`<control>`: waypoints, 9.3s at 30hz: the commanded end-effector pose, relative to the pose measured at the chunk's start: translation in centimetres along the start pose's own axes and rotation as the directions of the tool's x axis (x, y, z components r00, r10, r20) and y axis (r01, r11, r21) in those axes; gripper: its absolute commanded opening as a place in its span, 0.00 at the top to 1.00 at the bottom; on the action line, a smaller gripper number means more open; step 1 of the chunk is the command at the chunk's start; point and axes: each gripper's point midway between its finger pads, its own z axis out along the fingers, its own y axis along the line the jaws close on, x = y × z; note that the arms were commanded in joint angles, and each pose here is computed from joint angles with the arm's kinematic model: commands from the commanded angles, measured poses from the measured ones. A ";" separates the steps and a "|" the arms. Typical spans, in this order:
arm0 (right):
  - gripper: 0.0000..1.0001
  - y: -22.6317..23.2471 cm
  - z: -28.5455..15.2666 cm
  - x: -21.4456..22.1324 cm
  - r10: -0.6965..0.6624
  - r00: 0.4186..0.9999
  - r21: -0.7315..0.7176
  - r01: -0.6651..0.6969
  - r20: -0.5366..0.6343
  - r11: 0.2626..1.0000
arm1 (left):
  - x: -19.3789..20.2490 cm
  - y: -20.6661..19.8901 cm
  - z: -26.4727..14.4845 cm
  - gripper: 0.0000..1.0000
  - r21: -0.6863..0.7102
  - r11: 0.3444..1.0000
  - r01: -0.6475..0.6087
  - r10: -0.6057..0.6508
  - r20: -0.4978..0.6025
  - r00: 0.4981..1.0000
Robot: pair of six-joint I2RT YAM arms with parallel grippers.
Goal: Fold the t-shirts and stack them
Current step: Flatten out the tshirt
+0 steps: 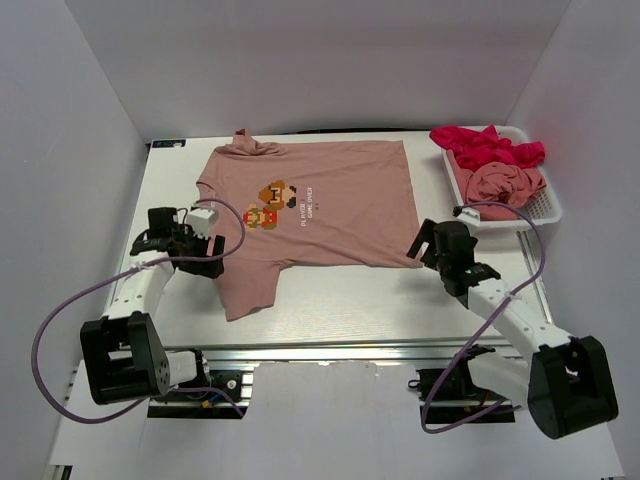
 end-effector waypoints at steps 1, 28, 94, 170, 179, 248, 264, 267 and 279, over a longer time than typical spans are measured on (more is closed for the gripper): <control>0.11 -0.2 1.0 -0.6 -0.016 0.999 0.034 0.015 0.030 0.999 | -2.9 0.2 -1.4 0.09 -0.008 1.000 -0.012 0.012 0.092 0.996; 0.14 9.8 13.2 -9.3 -0.009 1.000 -0.242 0.003 -0.024 0.970 | -6.3 3.0 0.2 0.09 -0.051 0.999 0.004 0.002 0.120 0.993; 0.44 10.1 33.5 -15.4 -0.046 0.999 -0.493 0.038 -0.005 0.869 | -6.1 7.2 6.4 0.09 0.004 0.992 0.129 -0.129 0.120 0.984; 1.00 12.6 30.5 -13.2 -0.180 0.983 -0.565 0.165 0.030 0.808 | -31.7 17.7 20.7 0.15 0.120 0.985 0.127 -0.174 0.618 0.767; 1.00 12.8 31.1 -13.3 -0.185 0.982 -0.566 0.179 0.047 0.805 | -29.9 17.4 22.4 0.32 0.124 0.985 0.121 -0.170 0.571 0.803; 1.00 13.9 30.3 -17.7 -0.161 0.971 -0.560 0.235 0.179 0.795 | -32.5 18.4 19.4 1.00 -0.002 0.999 0.035 -0.027 0.593 0.805; 1.00 14.0 26.1 -24.5 -0.152 0.943 -0.529 0.295 0.296 0.796 | -34.7 18.7 12.9 1.00 -0.078 0.997 0.010 0.040 0.617 0.786; 1.00 13.7 25.8 -24.4 -0.152 0.944 -0.529 0.293 0.293 0.796 | -35.0 18.8 12.1 1.00 -0.084 0.996 0.012 0.043 0.622 0.782; 1.00 12.7 25.2 -26.1 -0.126 0.939 -0.526 0.286 0.319 0.801 | -36.8 19.4 9.3 1.00 -0.137 0.990 0.016 0.078 0.654 0.753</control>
